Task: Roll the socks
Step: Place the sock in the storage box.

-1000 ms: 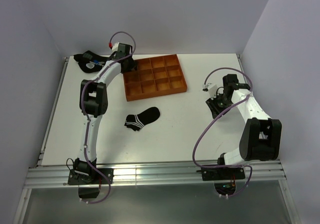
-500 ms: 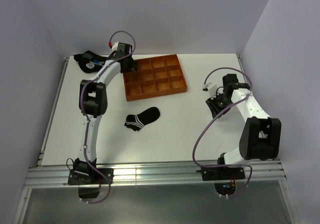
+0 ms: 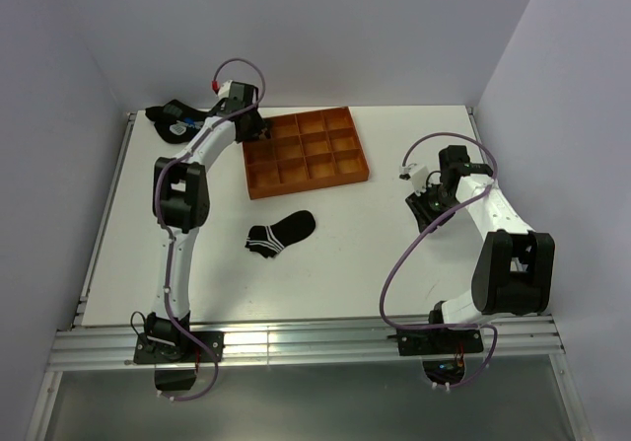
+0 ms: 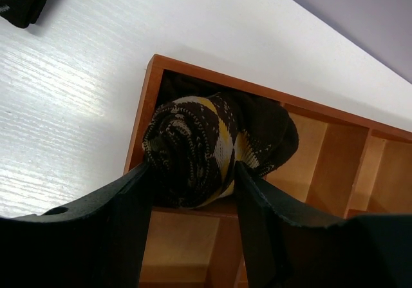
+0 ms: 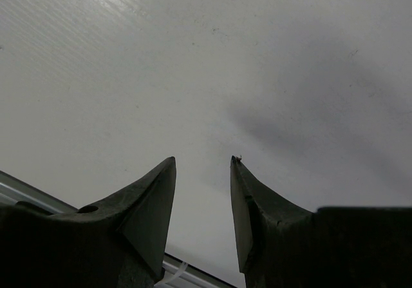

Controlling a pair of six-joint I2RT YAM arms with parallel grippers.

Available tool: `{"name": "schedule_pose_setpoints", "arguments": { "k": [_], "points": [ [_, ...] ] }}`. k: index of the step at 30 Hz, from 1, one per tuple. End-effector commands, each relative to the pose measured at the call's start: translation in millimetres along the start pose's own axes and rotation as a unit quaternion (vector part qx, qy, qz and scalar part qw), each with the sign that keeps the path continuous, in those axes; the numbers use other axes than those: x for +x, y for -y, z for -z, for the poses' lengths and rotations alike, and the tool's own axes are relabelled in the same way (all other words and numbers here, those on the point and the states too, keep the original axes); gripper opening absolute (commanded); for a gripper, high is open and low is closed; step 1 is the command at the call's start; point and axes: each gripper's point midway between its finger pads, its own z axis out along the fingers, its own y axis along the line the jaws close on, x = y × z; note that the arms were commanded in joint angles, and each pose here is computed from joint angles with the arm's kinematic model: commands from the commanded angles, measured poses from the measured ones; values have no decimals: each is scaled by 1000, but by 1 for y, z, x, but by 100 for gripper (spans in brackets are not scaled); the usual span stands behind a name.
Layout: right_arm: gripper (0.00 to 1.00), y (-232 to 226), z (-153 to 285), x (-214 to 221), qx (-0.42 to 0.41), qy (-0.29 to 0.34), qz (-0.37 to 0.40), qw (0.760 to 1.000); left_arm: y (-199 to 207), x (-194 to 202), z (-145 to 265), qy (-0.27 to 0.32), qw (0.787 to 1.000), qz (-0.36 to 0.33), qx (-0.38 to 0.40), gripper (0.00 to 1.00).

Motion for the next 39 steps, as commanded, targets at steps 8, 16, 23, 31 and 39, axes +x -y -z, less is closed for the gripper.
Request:
{"name": "schedule_pose_setpoints", "arguments": {
  "k": [8, 16, 23, 31, 39],
  "points": [
    [47, 4, 9, -7, 11, 12, -2, 1000, 14, -39, 40, 35, 999, 7, 19, 57],
    [47, 3, 9, -5, 9, 12, -3, 1000, 9, -33, 40, 29, 999, 9, 17, 55],
    [47, 3, 9, -6, 9, 14, -3, 1000, 8, -34, 39, 30, 999, 8, 13, 50],
    [46, 3, 7, -4, 10, 10, -5, 1000, 3, -22, 24, 13, 1000, -2, 0, 29],
    [46, 3, 7, -3, 9, 8, -6, 1000, -8, 1, 4, -22, 999, -15, -18, 26]
  ]
}}
